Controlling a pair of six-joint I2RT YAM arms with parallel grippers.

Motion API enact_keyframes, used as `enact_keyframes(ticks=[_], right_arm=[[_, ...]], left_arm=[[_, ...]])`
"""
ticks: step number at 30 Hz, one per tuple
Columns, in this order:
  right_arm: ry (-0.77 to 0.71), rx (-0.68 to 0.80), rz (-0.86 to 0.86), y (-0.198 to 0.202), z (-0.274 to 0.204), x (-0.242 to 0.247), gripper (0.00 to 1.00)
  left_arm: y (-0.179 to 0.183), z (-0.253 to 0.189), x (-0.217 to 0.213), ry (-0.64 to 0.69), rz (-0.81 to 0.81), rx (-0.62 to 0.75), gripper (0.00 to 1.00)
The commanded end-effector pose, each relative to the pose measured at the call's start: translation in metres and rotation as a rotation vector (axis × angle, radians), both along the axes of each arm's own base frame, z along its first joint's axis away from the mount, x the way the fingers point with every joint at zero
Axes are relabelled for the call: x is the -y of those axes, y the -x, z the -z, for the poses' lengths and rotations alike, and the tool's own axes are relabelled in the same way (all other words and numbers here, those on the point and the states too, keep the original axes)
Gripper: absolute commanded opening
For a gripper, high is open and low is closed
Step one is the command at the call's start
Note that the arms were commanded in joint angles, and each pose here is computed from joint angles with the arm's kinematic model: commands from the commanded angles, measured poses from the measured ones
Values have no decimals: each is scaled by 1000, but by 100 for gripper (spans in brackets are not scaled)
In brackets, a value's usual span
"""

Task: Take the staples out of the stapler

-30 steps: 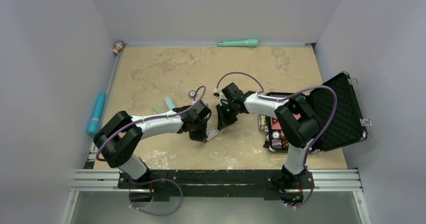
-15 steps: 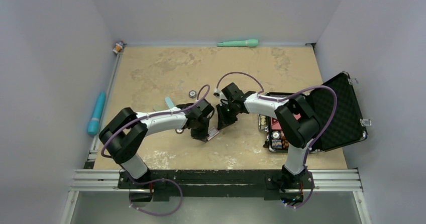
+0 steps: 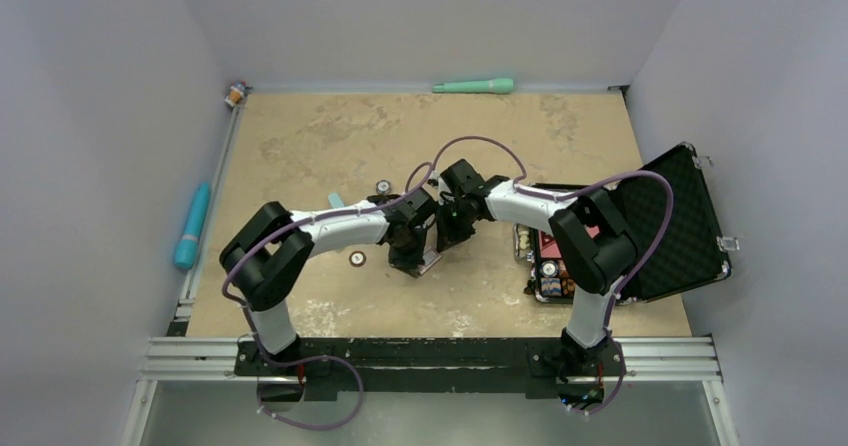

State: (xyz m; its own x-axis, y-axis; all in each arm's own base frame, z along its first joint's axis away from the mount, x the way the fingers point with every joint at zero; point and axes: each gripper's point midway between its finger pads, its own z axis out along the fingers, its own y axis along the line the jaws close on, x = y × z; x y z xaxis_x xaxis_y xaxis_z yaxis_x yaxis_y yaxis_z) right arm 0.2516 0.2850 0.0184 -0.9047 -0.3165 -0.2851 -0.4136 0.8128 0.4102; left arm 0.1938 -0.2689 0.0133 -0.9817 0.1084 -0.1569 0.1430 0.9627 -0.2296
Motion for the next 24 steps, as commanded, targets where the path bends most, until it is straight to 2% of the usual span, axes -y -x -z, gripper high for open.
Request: enact_keyframes(ticks=[1, 6, 10, 13, 18, 22, 24], right_arm=[[44, 64, 26, -26, -20, 5, 0], [111, 112, 159, -74, -33, 47, 2], [151, 149, 286, -116, -50, 88, 26], [147, 193, 330, -133, -77, 101, 35], [58, 262, 347, -130, -127, 97, 44], [-40, 321, 350, -112, -164, 93, 53], [-70, 364, 370, -103, -183, 97, 63]], left_arm=[[-38, -1, 20, 23, 7, 93, 0], [-65, -12, 27, 26, -1, 100, 0], [-98, -28, 28, 30, -20, 110, 0], [-118, -50, 27, 43, -34, 146, 0], [-139, -104, 18, 127, -91, 257, 0], [-137, -149, 1, 177, -111, 361, 0], [-127, -168, -12, 185, -108, 407, 0]])
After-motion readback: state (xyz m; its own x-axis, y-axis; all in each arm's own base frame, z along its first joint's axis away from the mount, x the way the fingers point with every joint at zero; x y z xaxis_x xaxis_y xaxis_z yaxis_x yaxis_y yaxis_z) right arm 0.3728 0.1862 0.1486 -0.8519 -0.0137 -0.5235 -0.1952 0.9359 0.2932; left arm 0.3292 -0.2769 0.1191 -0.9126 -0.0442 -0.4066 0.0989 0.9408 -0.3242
